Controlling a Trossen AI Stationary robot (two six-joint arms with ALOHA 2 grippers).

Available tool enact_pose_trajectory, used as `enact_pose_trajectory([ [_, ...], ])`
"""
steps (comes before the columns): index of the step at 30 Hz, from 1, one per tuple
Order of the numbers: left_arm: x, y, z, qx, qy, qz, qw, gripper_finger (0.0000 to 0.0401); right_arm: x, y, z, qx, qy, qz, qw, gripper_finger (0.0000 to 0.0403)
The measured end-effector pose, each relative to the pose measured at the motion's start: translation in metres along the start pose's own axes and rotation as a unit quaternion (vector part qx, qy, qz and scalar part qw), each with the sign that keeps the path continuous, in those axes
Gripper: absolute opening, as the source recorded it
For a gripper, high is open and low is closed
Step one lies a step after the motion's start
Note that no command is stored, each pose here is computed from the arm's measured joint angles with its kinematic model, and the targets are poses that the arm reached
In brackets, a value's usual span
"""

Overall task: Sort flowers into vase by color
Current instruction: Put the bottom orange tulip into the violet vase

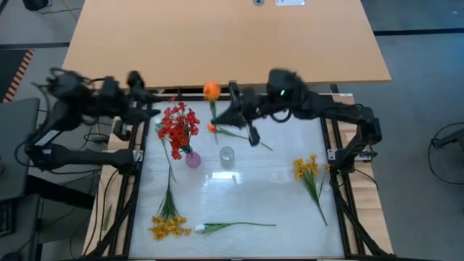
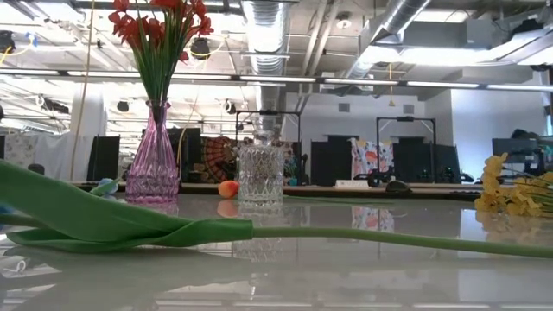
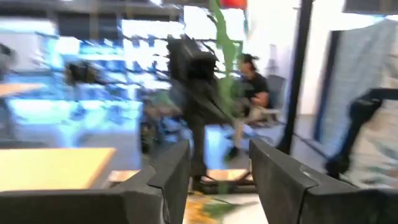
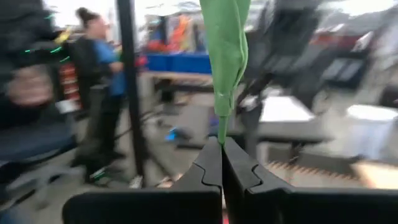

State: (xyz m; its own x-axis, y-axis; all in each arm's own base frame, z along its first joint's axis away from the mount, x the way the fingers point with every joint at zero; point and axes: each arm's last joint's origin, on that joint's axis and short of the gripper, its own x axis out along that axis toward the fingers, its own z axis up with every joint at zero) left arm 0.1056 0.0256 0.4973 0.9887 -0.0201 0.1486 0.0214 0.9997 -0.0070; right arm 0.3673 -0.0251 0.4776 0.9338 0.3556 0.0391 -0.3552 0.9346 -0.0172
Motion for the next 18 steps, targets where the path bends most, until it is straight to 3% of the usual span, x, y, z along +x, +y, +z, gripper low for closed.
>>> enact_pose_trajectory([
  [2, -0.014, -0.002, -0.001, 0.007, 0.012, 0.055, 0.998, 0.0157, 0.006, 0.004, -0.024, 0.012, 0.007, 0.01, 1.0, 0.0019],
  [4, -0.028, 0.0, -0.01, 0.007, 0.038, 0.154, 0.987, 0.0156, 0.013, 0.006, -0.05, 0.021, -0.01, 0.016, 1.0, 0.0019],
  [7, -0.039, 0.008, -0.038, -0.028, 0.051, 0.323, 0.945, 0.015, 0.017, 0.009, -0.081, 0.01, -0.064, -0.016, 0.998, 0.0019],
  [9, -0.04, 0.014, -0.064, -0.045, 0.06, 0.397, 0.915, 0.0146, 0.017, 0.01, -0.098, -0.009, -0.093, -0.057, 0.994, 0.0019],
  [12, -0.041, 0.019, -0.105, -0.061, 0.087, 0.468, 0.878, 0.0141, 0.021, 0.01, -0.125, -0.036, -0.096, -0.112, 0.988, 0.0019],
  [15, -0.041, 0.024, -0.14, -0.081, 0.104, 0.508, 0.851, 0.0137, 0.03, 0.007, -0.146, -0.074, -0.069, -0.118, 0.988, 0.0019],
  [18, -0.04, 0.028, -0.168, -0.083, 0.131, 0.53, 0.834, 0.0133, 0.041, 0.005, -0.16, -0.073, -0.085, -0.113, 0.987, 0.0019],
])
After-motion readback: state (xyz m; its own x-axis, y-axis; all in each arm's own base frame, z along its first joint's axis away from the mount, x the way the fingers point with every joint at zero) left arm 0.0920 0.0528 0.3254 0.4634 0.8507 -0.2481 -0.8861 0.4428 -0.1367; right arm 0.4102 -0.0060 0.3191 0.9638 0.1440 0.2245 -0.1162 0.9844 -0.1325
